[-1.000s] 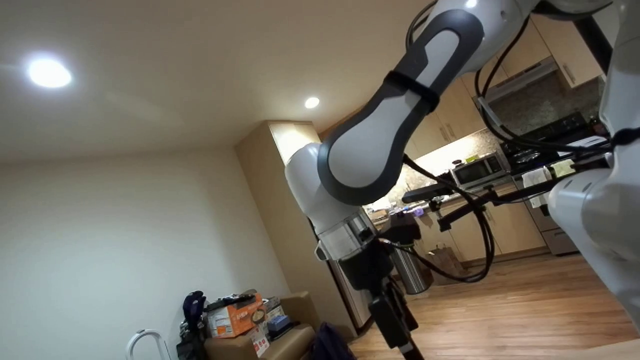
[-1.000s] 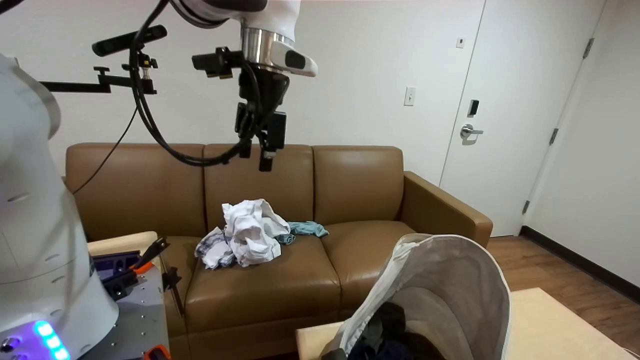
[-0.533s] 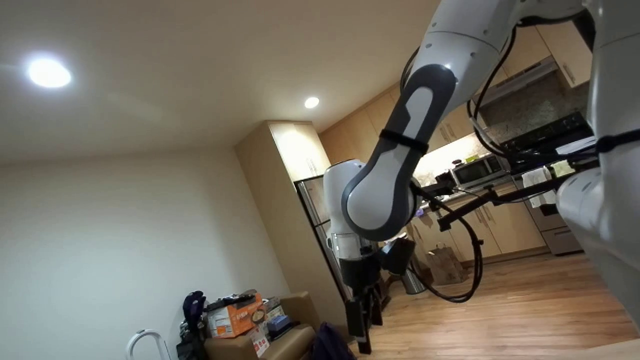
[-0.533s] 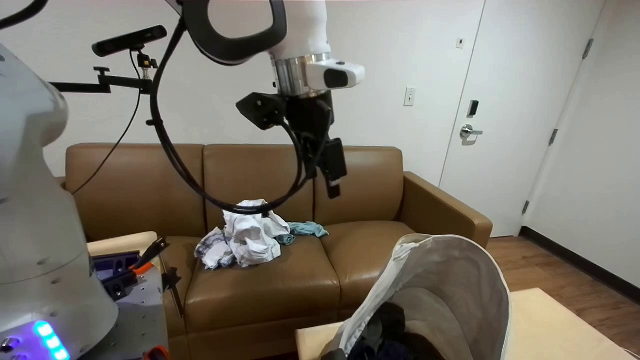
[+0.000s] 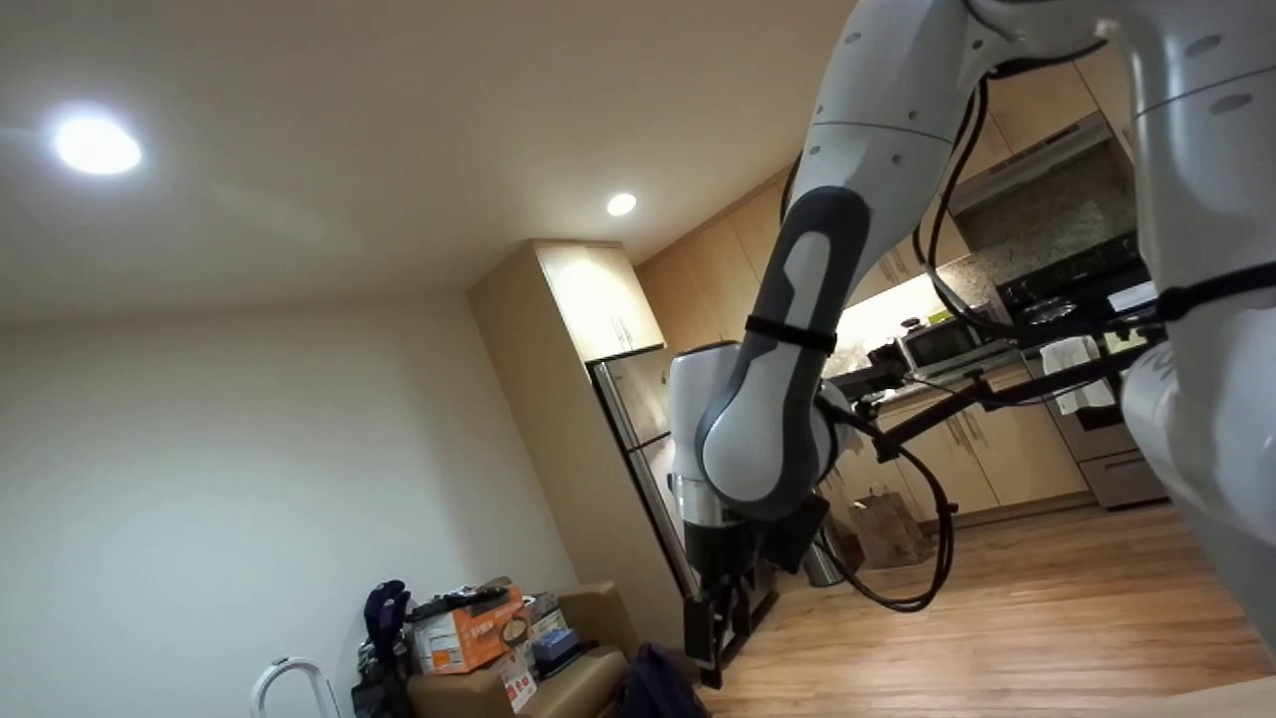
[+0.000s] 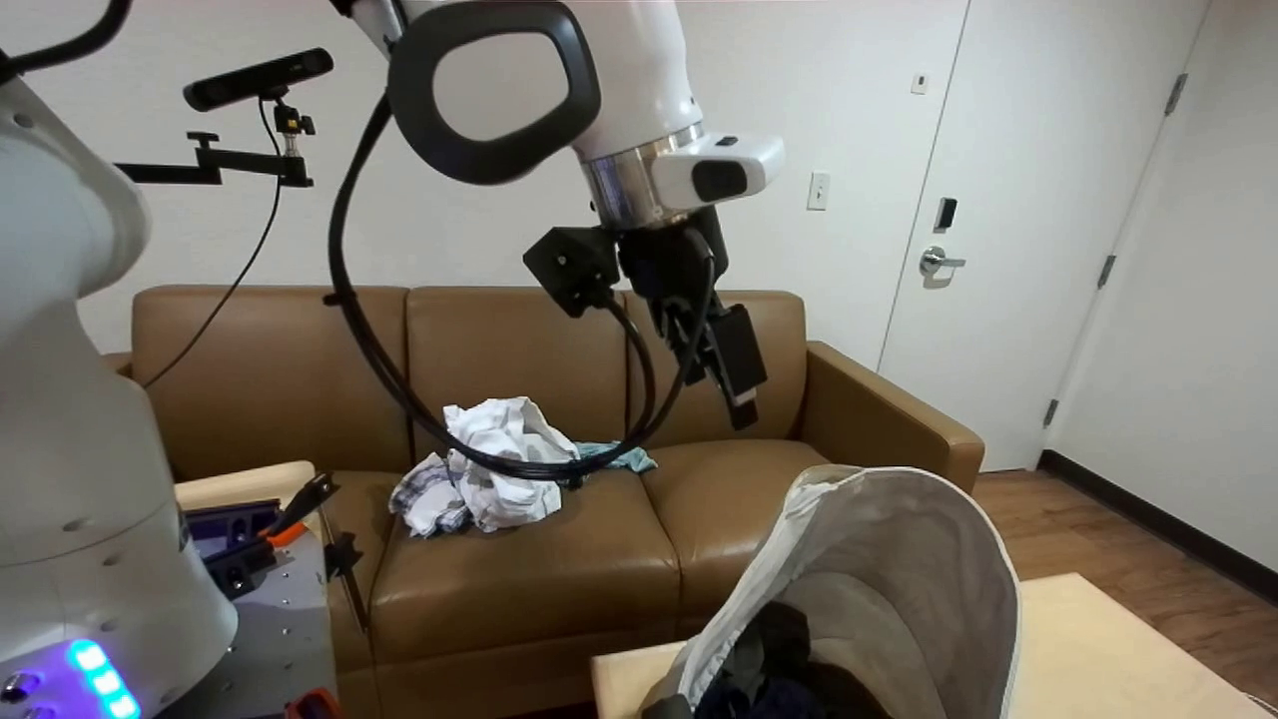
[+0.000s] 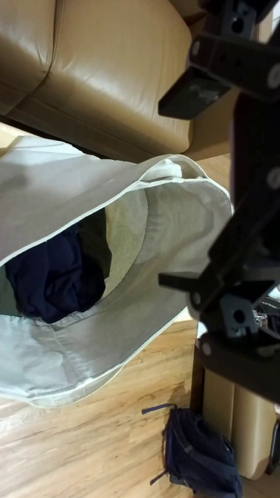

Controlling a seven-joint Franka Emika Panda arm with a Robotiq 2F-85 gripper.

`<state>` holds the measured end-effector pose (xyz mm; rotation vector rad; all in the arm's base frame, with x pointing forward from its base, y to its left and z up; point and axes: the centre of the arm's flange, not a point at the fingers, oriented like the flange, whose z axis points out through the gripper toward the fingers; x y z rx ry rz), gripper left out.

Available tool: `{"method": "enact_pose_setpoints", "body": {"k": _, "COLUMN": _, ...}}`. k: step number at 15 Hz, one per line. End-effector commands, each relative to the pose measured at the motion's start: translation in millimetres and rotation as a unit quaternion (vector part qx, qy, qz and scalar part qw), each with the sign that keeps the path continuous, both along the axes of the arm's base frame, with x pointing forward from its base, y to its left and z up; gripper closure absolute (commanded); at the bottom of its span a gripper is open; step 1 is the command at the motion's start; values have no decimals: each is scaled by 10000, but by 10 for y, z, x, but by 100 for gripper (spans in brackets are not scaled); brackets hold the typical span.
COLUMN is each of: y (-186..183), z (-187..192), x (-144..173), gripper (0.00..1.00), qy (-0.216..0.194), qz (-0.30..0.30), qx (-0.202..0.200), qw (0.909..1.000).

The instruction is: Remove a black thing from the bag and put it on the couch

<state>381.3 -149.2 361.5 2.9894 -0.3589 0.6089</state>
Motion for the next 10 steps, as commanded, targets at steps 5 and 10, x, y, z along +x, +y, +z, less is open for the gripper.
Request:
{"method": "enact_pose_setpoints", "body": {"k": 5, "y": -452, "z": -367, "x": 239, "gripper": 0, "qy": 450, "qz": -564, "qx": 2, "qw": 9974}}
{"method": "enact_pose_setpoints", "body": {"k": 10, "y": -1554, "z": -1102, "x": 215, "gripper": 0, "qy": 1328, "qz": -1592, "qx": 213, "qw": 9780}}
